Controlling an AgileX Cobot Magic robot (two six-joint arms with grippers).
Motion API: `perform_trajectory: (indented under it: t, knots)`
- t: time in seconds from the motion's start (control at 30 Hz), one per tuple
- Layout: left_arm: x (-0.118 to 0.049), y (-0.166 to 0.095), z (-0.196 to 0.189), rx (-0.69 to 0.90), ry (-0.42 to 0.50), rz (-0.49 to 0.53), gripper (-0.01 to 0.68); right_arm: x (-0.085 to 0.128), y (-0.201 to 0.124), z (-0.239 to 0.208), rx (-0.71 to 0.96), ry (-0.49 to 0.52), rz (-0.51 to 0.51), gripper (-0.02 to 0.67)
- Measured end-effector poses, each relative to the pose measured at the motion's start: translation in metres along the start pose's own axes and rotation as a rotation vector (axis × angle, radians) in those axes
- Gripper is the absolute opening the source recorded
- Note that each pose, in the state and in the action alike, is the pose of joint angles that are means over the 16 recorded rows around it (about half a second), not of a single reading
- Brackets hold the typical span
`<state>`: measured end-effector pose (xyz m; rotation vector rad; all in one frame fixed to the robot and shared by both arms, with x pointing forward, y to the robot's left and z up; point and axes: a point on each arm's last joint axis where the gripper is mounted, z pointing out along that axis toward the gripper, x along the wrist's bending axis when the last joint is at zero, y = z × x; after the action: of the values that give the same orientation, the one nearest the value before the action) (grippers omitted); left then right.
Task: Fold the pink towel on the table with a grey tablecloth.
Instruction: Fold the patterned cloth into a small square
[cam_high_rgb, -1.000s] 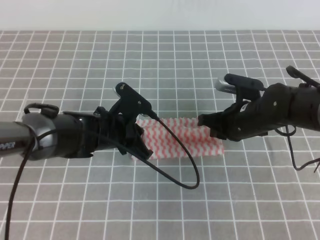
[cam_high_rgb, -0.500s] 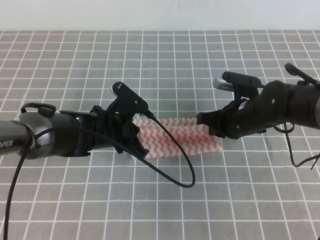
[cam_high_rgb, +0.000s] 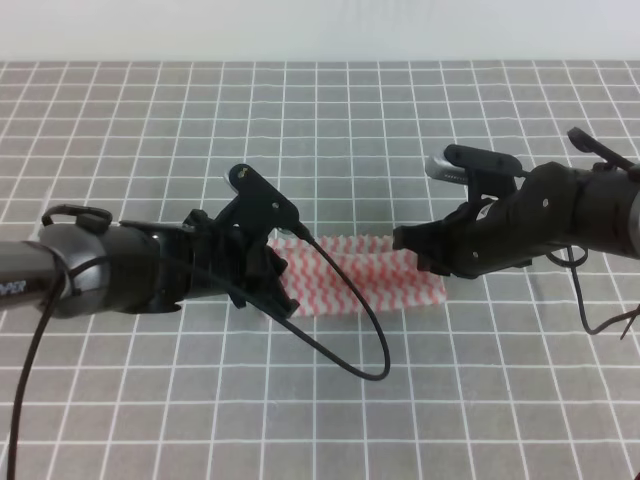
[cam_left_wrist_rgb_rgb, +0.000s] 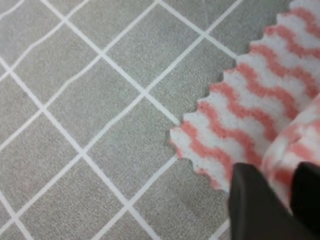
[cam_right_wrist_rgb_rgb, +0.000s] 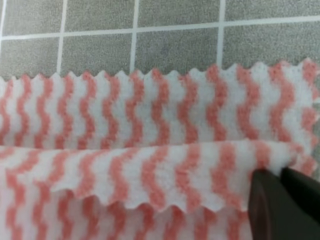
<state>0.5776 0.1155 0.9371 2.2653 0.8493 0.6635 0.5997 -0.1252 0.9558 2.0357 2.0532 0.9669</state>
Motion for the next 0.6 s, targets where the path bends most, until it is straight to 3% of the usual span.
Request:
perform_trajectory:
  t: [0.3, 0.43, 0.6]
  knots:
    - [0.009, 0.017, -0.007, -0.044, 0.048, -0.010, 0.277, 0.000, 0.000, 0.000, -0.002, 0.001, 0.002, -0.015]
    - [0.017, 0.030, -0.018, -0.080, 0.091, -0.034, 0.263, 0.000, 0.000, -0.001, -0.004, 0.003, 0.006, -0.015]
    - [0.021, 0.042, -0.031, -0.128, 0.104, -0.087, 0.193, 0.000, 0.001, -0.001, -0.004, 0.005, 0.012, -0.015]
